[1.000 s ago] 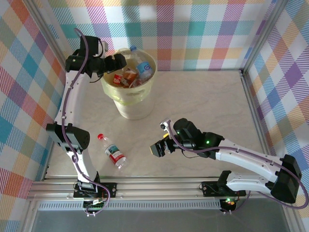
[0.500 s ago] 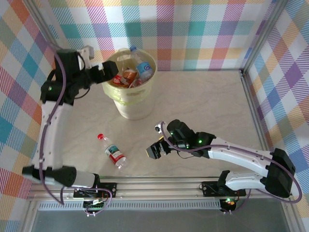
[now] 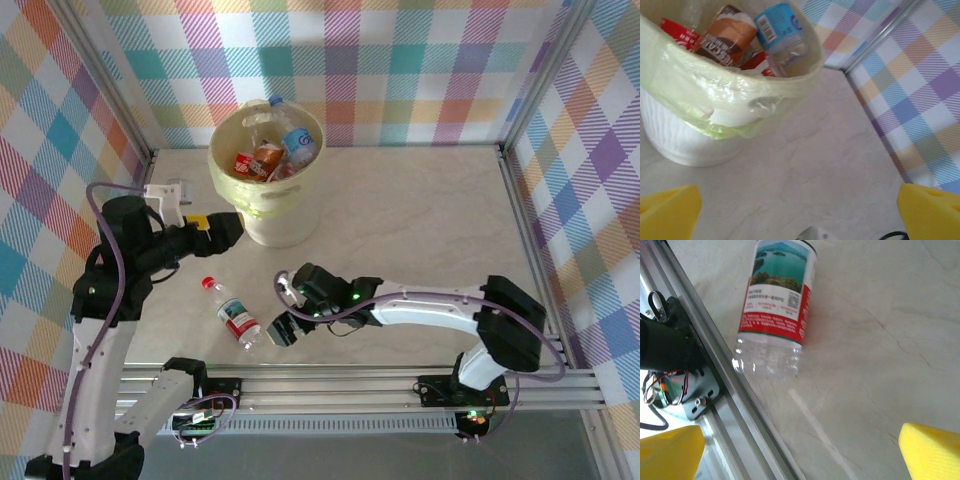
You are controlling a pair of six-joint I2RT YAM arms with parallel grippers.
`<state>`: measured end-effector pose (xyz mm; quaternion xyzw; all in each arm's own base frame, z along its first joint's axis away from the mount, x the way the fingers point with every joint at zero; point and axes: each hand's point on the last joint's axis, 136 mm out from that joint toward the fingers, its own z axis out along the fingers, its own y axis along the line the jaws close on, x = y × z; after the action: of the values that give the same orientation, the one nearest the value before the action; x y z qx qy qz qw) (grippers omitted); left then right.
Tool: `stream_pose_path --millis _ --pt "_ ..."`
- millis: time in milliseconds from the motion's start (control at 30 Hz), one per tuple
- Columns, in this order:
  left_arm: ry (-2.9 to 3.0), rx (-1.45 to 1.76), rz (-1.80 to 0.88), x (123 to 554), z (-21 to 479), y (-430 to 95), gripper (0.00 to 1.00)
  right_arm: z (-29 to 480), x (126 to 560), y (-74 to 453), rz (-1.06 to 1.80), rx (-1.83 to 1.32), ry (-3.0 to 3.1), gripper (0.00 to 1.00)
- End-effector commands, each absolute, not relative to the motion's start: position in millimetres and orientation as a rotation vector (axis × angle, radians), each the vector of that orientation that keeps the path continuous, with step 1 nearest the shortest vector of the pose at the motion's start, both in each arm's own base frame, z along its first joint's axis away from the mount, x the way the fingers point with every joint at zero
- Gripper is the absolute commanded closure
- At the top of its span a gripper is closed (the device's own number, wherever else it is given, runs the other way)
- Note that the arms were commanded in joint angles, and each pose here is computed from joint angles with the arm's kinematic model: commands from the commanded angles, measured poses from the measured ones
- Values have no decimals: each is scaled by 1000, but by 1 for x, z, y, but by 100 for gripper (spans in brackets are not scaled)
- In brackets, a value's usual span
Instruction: Put the plastic bottles in the bin
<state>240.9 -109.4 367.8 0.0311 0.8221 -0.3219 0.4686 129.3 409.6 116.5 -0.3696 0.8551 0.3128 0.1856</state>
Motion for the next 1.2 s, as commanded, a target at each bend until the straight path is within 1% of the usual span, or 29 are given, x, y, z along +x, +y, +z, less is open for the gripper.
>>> stream_pose_path --millis 0,200,567,733,1000,1167 --pt "1951 99 -845 239 377 -115 0 113 127 433 852 -1059 2407 1" --pt "1933 75 -897 236 376 -119 0 89 120 462 746 -1106 2467 5" --pt "1934 71 -943 234 368 -125 0 58 130 480 517 -1097 2562 5" --pt "1942 76 -944 234 364 -128 0 51 132 488 483 -1130 2570 9" --pt "1972 93 -937 237 351 -133 0 36 133 495 401 -1201 2580 11" --pt "1985 97 -932 240 346 -137 0 31 132 498 384 -1233 2579 15"
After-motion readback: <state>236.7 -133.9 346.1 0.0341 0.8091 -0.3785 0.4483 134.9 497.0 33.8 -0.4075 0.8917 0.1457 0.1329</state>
